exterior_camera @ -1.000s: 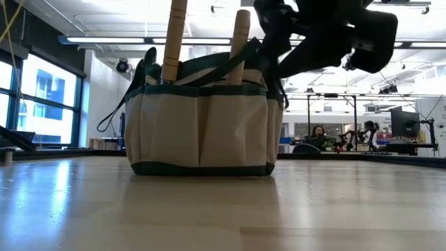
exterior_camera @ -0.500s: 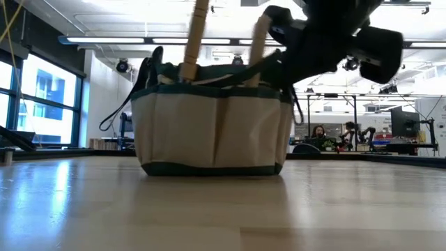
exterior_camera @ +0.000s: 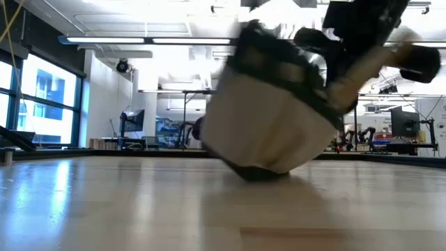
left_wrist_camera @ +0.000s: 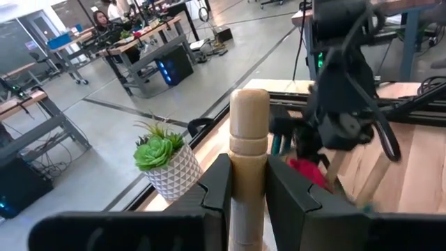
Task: Pick & Place Garden tools in Gardening bag
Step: Put the light brown hand rake into the white gardening bag
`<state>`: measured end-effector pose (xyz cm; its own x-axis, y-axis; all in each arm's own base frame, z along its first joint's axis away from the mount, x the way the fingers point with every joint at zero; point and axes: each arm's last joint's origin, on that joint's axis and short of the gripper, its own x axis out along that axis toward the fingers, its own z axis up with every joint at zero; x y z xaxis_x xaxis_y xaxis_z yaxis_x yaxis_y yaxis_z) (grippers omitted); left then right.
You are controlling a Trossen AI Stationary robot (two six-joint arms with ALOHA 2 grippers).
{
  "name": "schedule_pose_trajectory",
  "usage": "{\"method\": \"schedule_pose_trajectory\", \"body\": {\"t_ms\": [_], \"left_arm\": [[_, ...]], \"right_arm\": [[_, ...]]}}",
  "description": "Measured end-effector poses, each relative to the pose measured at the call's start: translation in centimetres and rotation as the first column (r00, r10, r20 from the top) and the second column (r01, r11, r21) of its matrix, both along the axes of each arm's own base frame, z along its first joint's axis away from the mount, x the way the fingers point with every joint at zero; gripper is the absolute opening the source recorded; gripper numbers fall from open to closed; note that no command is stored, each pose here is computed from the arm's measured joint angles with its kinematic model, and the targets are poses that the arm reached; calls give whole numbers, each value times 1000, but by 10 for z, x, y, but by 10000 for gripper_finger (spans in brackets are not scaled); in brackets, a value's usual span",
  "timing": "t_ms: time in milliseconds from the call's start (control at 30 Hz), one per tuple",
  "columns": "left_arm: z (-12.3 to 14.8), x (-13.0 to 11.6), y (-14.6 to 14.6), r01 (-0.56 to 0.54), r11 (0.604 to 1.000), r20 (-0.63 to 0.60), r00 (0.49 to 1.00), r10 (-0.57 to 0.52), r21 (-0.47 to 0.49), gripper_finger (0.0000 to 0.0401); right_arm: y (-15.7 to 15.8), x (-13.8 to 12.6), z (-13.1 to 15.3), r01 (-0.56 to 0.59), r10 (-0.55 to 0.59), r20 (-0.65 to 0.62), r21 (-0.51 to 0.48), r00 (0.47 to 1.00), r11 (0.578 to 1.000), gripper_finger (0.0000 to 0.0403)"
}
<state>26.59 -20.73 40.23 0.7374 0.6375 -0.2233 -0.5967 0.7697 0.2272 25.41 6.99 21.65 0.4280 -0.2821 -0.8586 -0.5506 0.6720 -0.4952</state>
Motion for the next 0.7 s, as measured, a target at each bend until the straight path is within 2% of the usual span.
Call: {"method": "schedule_pose_trajectory", "body": {"t_ms": [200, 400, 533, 700], "left_arm": [[0, 0, 0, 1, 1000, -9, 1000, -1, 10, 53], [-1, -2, 2, 1, 1000, -33, 999, 0, 30, 53], [-2, -2, 2, 1, 1000, -34, 999, 0, 31, 53], [-2, -2, 2, 4, 1000, -39, 999, -3, 26, 53]], "right_arm": [[-13, -5, 20, 53, -53, 89, 12, 995, 999, 3], [-15, 4, 47, 77, -85, 159, 54, 984, 996, 3], [-17, 5, 59, 76, -85, 162, 63, 983, 995, 3], [-27, 6, 58, 106, -116, 127, 85, 985, 991, 3]]}}
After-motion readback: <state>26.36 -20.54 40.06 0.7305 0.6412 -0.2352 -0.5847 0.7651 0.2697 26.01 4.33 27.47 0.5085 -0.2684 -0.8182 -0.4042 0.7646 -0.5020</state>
